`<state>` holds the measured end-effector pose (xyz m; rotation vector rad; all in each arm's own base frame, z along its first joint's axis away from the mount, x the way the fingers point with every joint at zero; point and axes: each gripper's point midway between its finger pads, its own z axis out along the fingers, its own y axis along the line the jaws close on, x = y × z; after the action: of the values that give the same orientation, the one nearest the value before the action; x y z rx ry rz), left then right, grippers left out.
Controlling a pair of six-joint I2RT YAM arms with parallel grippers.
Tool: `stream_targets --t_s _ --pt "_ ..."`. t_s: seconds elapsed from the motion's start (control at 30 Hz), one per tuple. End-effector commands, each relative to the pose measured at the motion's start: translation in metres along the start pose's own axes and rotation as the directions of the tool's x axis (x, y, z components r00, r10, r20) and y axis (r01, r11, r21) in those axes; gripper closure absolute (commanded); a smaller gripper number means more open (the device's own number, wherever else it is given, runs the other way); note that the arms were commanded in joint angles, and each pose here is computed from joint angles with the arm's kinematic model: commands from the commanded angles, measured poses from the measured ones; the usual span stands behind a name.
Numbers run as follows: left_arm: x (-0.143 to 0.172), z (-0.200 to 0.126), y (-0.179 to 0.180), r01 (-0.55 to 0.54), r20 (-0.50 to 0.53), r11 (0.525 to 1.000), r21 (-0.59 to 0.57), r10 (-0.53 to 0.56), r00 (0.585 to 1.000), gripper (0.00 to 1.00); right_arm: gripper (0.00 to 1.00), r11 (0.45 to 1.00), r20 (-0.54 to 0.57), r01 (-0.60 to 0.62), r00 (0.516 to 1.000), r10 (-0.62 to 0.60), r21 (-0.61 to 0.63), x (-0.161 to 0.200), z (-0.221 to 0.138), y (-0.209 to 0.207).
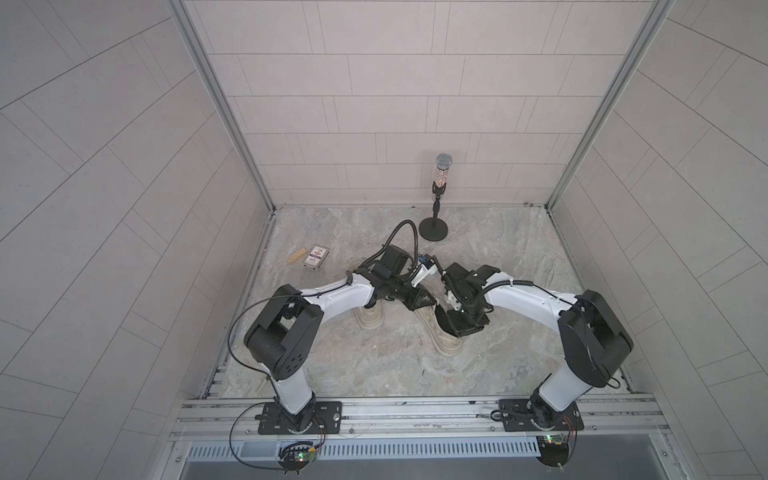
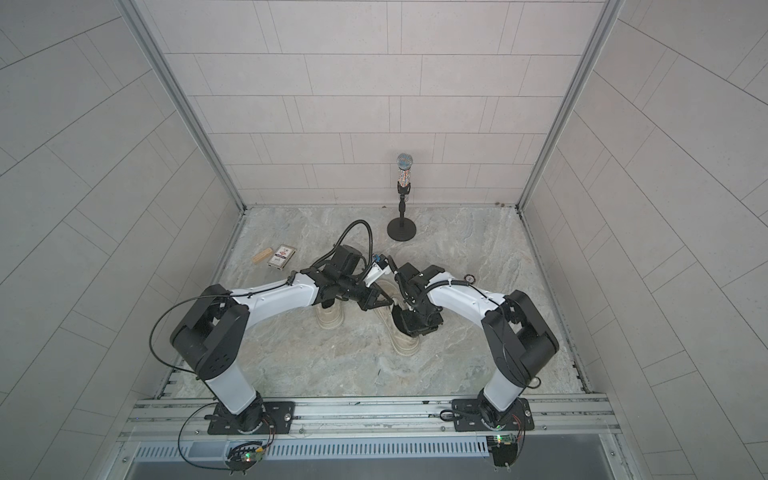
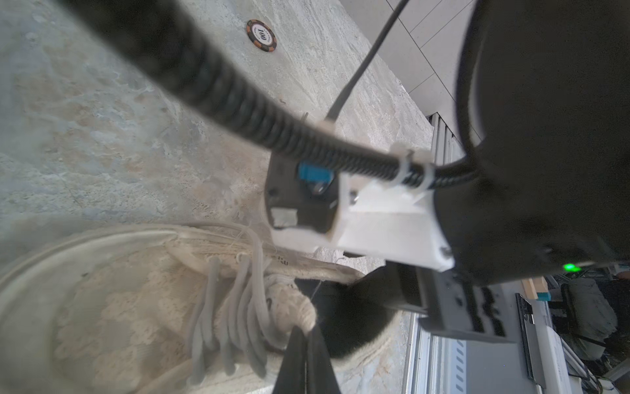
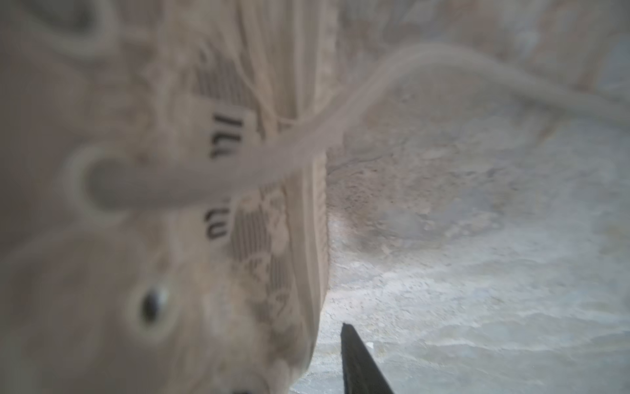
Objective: Insert the insole into the shoe
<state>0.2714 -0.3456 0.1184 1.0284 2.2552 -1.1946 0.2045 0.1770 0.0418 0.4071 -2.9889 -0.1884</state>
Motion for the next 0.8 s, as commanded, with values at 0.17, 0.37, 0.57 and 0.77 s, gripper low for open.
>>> stream_targets --t_s 0.17,0.37,0.57,0.77 --pt "-0.019 -0.009 -0.018 -0.081 0.059 0.996 0.048 0.078 0.995 1.00 0.48 1.000 -0.019 -0.020 1.000 0.020 0.005 -0.013 -0.005 0.006" --pt "-0.017 -0.007 -0.019 -0.077 0.052 0.995 0.060 0.074 0.996 1.00 0.58 0.998 0.097 -0.064 0.993 0.062 0.014 -0.045 -0.033 -0.003" --pt "-0.015 -0.006 -0.010 -0.082 0.041 0.996 0.023 0.081 0.996 1.00 0.79 0.999 -0.013 -0.039 0.999 0.039 0.010 -0.025 -0.011 -0.003" --pt "-0.018 -0.004 -0.003 -0.086 0.035 0.996 -0.006 0.086 0.996 1.00 0.84 0.998 -0.048 -0.033 0.998 0.031 -0.058 -0.002 -0.007 0.009"
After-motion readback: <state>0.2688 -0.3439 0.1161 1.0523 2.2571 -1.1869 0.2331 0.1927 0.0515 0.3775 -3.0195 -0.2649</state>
